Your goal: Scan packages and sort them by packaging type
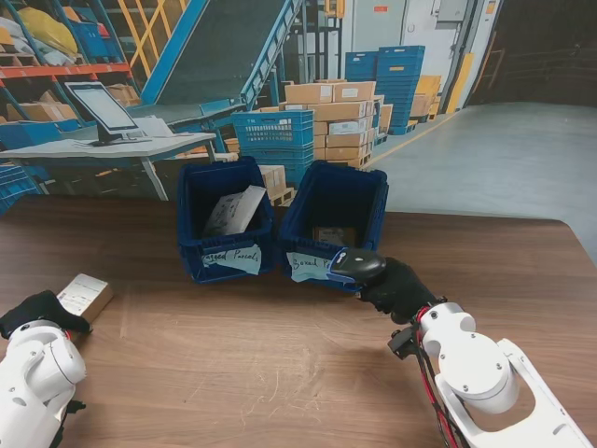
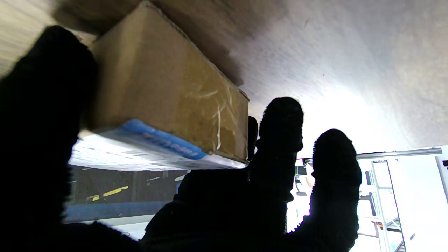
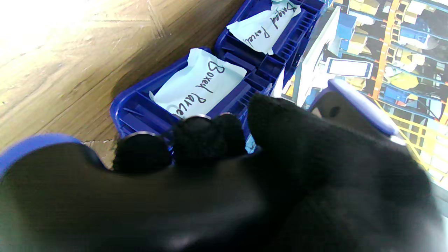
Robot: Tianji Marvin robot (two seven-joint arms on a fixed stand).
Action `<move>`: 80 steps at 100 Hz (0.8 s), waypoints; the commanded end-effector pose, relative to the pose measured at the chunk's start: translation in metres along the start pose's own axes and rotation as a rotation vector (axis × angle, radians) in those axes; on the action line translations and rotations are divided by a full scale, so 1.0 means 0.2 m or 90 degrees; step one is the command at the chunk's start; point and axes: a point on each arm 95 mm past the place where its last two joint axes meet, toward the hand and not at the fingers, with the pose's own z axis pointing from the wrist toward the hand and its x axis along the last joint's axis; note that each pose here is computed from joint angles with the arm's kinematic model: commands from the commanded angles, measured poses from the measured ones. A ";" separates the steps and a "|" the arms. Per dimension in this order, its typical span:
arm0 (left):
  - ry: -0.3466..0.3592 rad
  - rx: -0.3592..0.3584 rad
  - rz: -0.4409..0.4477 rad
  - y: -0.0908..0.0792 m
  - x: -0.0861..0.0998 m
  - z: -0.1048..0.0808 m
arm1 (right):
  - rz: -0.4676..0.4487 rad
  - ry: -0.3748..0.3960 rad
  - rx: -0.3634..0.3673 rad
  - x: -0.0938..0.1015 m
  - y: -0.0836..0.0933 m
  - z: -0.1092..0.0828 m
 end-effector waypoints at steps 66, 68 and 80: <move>0.042 -0.024 -0.149 -0.14 0.09 -0.26 | 0.007 0.021 -0.015 0.05 -0.01 -0.02; 0.046 -0.025 -0.157 -0.14 0.09 -0.27 | 0.007 0.021 -0.016 0.05 -0.01 -0.02; 0.084 -0.023 -0.170 -0.16 0.11 -0.34 | 0.008 0.022 -0.018 0.05 -0.01 -0.02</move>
